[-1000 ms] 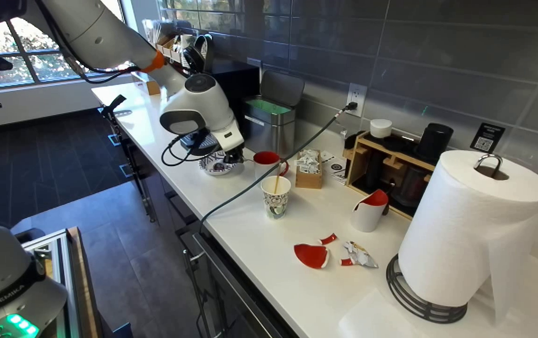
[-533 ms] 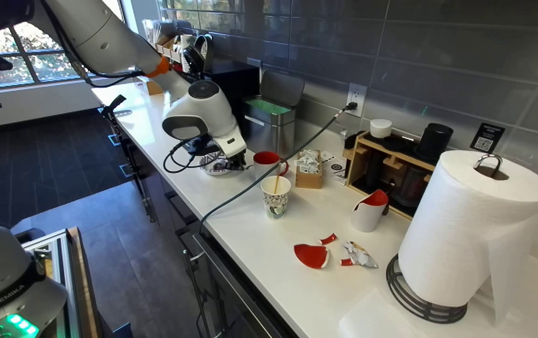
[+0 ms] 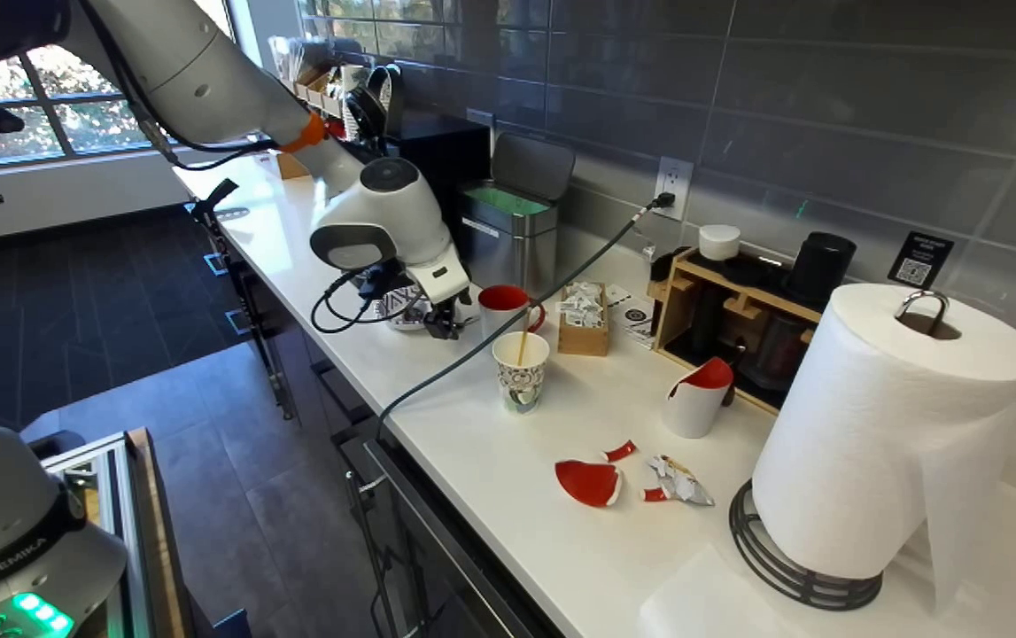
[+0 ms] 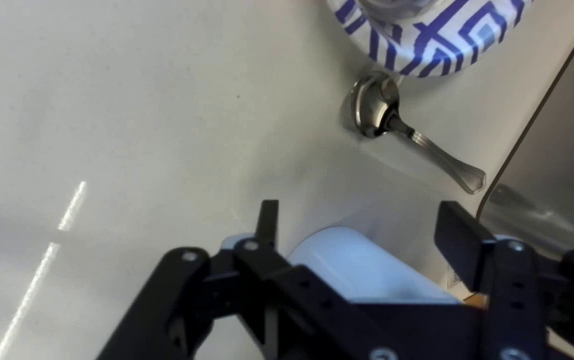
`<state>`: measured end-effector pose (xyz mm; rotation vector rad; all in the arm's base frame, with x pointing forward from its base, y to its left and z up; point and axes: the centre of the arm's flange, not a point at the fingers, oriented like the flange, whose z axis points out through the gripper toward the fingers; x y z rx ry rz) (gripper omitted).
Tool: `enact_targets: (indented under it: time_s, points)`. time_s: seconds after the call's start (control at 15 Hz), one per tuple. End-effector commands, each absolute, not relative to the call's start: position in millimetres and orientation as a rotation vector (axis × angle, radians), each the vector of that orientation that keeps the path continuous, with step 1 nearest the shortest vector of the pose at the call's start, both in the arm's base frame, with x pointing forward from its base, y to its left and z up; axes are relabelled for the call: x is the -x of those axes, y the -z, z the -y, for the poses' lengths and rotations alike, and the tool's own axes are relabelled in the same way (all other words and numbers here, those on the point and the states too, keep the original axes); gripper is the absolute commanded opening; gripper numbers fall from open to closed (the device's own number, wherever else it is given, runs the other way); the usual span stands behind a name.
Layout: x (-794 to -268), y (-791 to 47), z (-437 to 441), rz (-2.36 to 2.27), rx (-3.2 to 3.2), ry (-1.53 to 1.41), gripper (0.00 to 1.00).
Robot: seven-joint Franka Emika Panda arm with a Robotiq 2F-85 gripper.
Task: Remove the silver spoon from the mug and put it on the counter
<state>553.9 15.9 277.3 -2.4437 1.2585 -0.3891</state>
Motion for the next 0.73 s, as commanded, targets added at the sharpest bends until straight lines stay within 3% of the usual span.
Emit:
enact_targets:
  time_s: [0.0,0.33,0.67]
  points:
    - [-528.4,-320.5,-27.3,-1.236,2.489,0.332,1.00]
    - [-502.9,-376.2,-40.5,-1.230,2.445,0.121,1.00]
    - [-510.2,-396.9,-38.7,-1.273,2.387,0.179,1.00]
